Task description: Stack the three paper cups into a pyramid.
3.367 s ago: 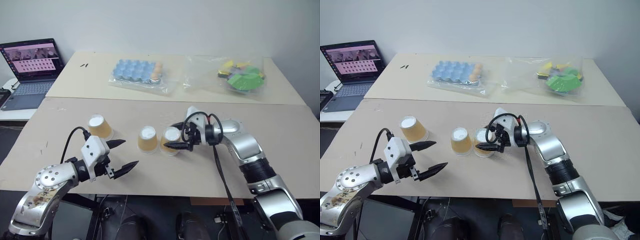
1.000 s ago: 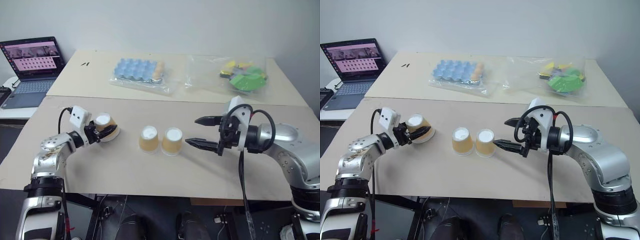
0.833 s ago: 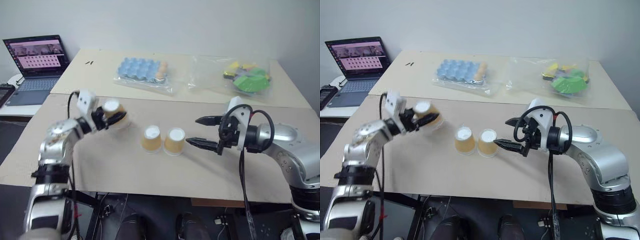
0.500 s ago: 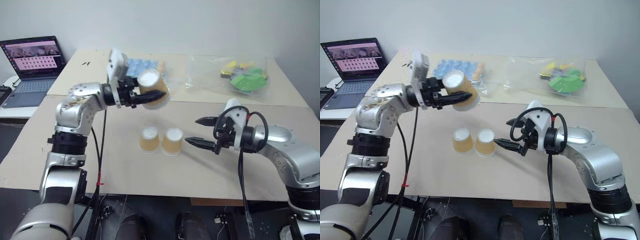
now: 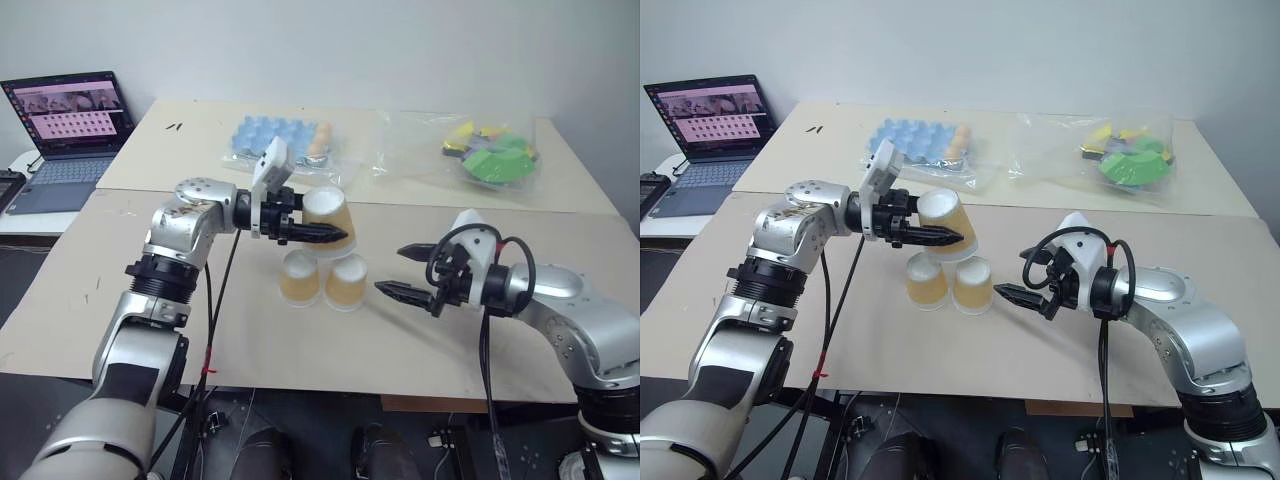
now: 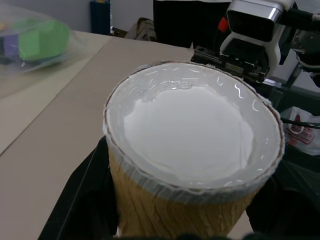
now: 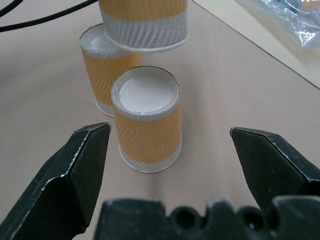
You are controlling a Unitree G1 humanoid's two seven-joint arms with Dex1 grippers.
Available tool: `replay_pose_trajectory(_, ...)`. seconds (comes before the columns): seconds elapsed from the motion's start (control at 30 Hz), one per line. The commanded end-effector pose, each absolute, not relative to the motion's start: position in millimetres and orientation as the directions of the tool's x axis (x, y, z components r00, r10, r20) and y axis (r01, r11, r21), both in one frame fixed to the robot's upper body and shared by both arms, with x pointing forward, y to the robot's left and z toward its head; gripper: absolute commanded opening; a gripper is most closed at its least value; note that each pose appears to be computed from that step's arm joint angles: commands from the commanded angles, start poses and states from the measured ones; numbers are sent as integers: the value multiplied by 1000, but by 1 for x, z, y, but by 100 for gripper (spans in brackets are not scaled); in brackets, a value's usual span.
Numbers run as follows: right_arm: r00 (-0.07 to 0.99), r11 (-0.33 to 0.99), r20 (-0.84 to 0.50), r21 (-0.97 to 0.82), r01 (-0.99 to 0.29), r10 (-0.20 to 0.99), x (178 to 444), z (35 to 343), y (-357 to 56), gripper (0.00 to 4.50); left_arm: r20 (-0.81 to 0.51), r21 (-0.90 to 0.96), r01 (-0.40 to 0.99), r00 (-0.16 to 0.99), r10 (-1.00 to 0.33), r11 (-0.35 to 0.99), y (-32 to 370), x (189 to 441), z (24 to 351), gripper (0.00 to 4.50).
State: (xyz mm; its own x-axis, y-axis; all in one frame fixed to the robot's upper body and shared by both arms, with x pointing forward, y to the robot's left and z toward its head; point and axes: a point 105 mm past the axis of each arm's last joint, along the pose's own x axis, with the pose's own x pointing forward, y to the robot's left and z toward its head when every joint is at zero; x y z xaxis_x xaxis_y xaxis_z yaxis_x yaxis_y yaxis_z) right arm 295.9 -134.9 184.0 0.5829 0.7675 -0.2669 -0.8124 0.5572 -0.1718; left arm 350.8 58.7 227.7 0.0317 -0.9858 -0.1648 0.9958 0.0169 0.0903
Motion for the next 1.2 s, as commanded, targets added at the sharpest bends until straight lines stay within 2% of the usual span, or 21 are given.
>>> replay_pose_trajectory(0.03, 606, 563, -220, -231, -793, 764, 293, 199, -136, 450, -181, 129, 991, -20, -983, -44, 53, 345, 237, 309)
replay_pose_trajectory(0.8, 618, 578, -200, -227, -784, 760, 292, 203, -138, 450, -257, 112, 993, -18, -966, -48, 53, 346, 212, 309)
replay_pose_trajectory(0.97, 619, 580, -199, -225, -783, 759, 291, 203, -138, 450, -242, 139, 990, 2, -970, -33, 51, 349, 214, 435)
replay_pose_trajectory(1.2, 614, 576, -203, -219, -788, 763, 291, 202, -137, 450, -187, 172, 985, 30, -982, -2, 48, 352, 228, 435)
